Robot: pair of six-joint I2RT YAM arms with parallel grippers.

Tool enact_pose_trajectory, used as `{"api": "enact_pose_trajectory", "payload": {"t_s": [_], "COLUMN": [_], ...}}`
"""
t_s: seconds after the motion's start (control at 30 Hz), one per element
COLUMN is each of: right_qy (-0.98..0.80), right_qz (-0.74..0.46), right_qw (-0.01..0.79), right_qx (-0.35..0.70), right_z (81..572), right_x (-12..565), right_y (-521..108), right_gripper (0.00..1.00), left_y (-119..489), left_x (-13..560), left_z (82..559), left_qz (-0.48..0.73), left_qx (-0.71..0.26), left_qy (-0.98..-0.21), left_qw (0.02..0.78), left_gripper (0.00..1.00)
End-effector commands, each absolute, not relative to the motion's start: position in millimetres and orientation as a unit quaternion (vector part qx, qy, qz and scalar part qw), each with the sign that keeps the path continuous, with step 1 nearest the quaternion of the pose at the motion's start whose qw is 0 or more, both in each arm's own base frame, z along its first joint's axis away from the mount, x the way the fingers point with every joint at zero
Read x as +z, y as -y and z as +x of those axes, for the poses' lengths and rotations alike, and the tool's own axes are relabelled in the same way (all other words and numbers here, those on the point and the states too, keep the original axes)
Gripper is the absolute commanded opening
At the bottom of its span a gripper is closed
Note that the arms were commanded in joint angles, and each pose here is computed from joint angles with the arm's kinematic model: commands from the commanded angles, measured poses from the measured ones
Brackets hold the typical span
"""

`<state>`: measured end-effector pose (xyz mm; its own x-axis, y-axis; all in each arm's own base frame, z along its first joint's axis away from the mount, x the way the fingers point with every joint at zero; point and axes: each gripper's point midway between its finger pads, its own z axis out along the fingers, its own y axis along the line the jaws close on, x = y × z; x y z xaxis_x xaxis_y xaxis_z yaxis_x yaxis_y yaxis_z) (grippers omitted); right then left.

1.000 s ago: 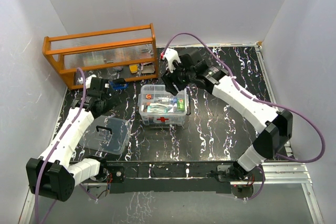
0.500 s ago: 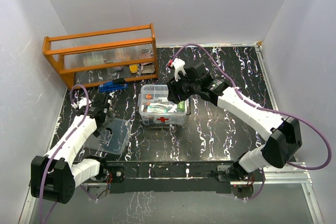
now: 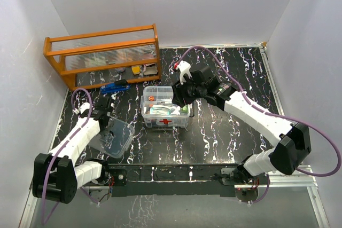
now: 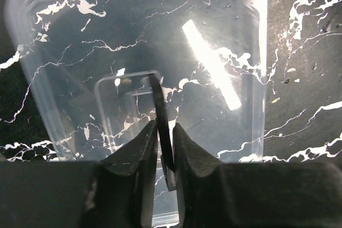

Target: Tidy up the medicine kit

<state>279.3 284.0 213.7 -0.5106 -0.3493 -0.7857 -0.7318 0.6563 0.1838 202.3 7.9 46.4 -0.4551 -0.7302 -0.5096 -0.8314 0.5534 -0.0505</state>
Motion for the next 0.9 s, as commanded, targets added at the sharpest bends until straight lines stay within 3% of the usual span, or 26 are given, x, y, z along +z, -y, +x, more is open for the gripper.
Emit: {"api": "enact_pose_trajectory", "payload": {"t_s": [0.0, 0.1, 0.53, 0.87], "right_qy": [-0.807, -0.806, -0.791, -0.788], "right_qz": [-0.320, -0.318, -0.263, -0.110], "right_qw": [0.419, 0.423, 0.472, 0.528], "right_qx": [0.266, 0.267, 0.287, 0.298], "right_z": [286, 287, 295, 315], "right_x": [241, 244, 276, 307], "right_y": [-287, -286, -286, -270], "right_gripper": [0.44, 0.44, 0.46, 0.52], "left_y": [-11, -13, -20, 65], "left_x": [56, 70, 183, 269], "left_z": [203, 207, 234, 263], "left_qz": [-0.473, -0.471, -0.404, -0.068], "left_qx": [0.097, 0.093, 0.055, -0.134], "left_qy": [-0.836, -0.832, -0.823, -0.864], "left_qw": [0.261, 0.279, 0.395, 0.481], "left_gripper": [0.11, 0.00, 0.00, 0.00]}}
